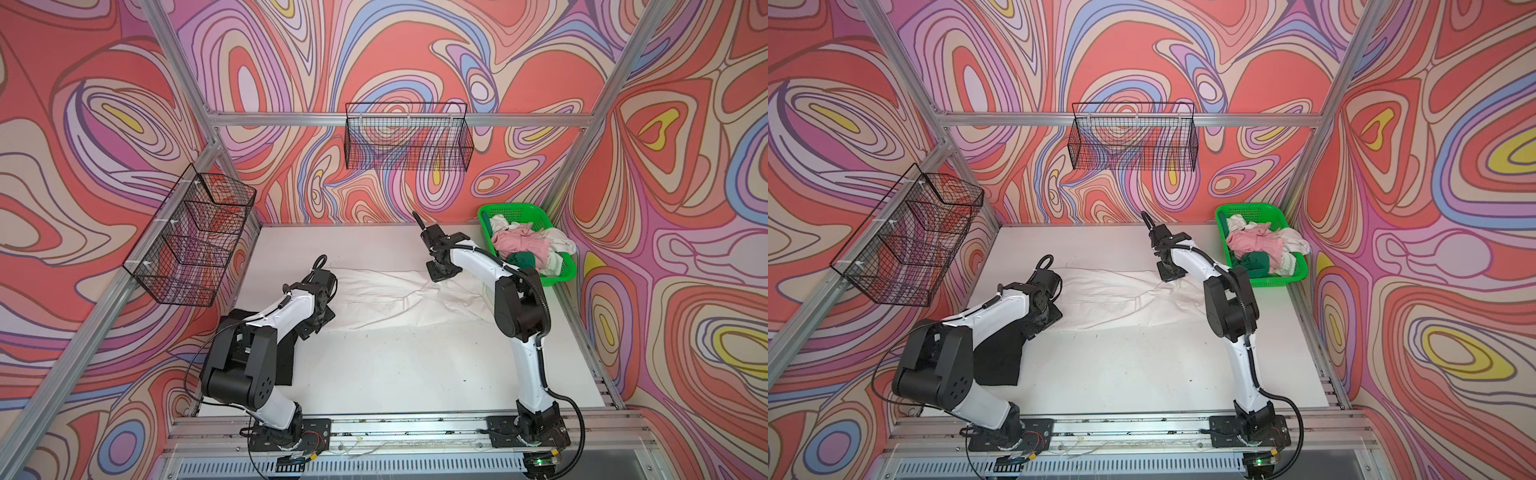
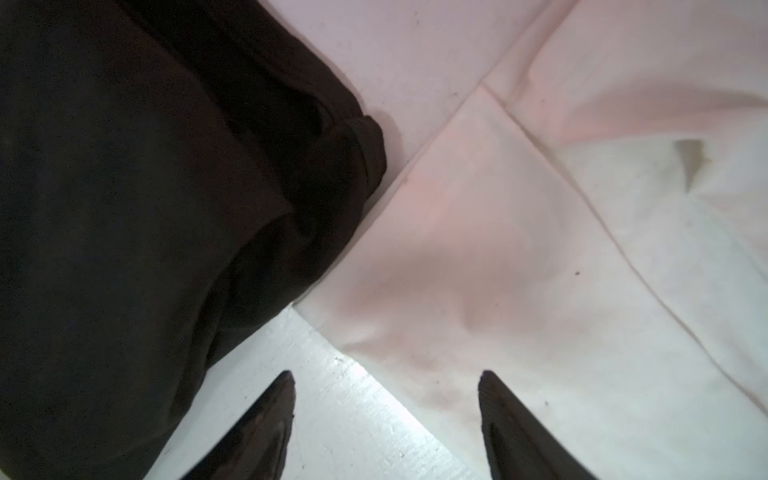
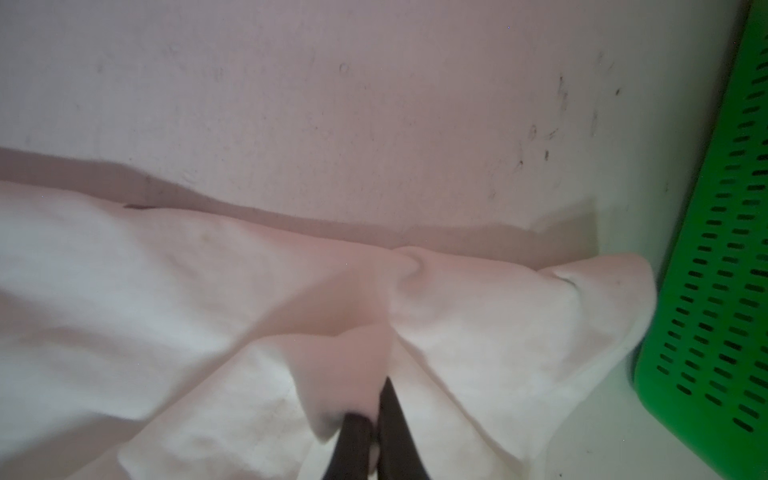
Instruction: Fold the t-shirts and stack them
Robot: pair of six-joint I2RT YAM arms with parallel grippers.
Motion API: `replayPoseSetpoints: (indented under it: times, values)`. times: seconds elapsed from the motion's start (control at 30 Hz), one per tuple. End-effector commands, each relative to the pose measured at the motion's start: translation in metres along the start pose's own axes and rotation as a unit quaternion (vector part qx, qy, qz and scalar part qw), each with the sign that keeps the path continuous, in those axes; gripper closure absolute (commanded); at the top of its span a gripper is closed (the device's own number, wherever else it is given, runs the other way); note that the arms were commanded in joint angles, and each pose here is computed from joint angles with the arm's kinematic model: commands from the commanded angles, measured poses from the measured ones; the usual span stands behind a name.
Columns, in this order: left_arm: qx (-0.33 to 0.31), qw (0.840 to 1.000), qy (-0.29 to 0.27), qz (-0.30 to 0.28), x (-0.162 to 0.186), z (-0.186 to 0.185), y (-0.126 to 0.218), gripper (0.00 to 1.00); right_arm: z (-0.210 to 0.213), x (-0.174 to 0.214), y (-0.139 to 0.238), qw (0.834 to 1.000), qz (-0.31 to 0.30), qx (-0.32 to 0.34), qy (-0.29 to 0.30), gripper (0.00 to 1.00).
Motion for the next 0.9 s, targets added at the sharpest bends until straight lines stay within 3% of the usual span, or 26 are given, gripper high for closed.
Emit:
replayPoseSetpoints:
  times: [0.0, 0.1, 0.2, 0.33, 0.5, 0.67, 0.87]
  values:
    - [-0.016, 1.000, 0.001, -0.006, 0.002, 0.001, -0.004, 0.28, -0.001, -0.007, 0.002, 1.000, -0.007, -0.002, -0.009, 0.82]
    - [-0.016, 1.000, 0.001, -0.006, 0.003, 0.001, -0.005, 0.28, -0.002, -0.010, 0.002, 1.000, -0.007, 0.002, -0.016, 0.66]
    - [-0.017, 1.000, 0.000, -0.005, 0.004, 0.001, -0.005, 0.28, 0.001, -0.013, 0.007, 0.999, -0.015, -0.020, -0.024, 0.57]
    - [-0.014, 1.000, 0.000, -0.005, 0.004, 0.001, -0.004, 0.28, -0.004, -0.016, 0.034, 0.995, -0.060, -0.052, -0.057, 0.53]
    - [-0.005, 1.000, 0.002, -0.006, 0.003, 0.002, 0.000, 0.28, -0.002, 0.009, 0.055, 0.981, -0.088, -0.133, -0.113, 0.51]
    - [0.000, 1.000, 0.003, -0.006, 0.003, 0.001, 0.000, 0.28, 0.011, 0.034, 0.046, 0.962, -0.071, -0.217, -0.152, 0.48]
    - [0.000, 1.000, 0.002, -0.002, 0.004, 0.001, -0.002, 0.28, 0.015, 0.044, 0.020, 0.959, -0.053, -0.202, -0.191, 0.45]
Point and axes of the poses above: each gripper's point midway between its finger pads, its own y axis back along the fingers, its own z axis along the line the jaws close on, x = y × z, the point moved 10 cm from there along y, back along the fingers, and after that the axes turned 3 degrees about y, right-handed, at the moved point
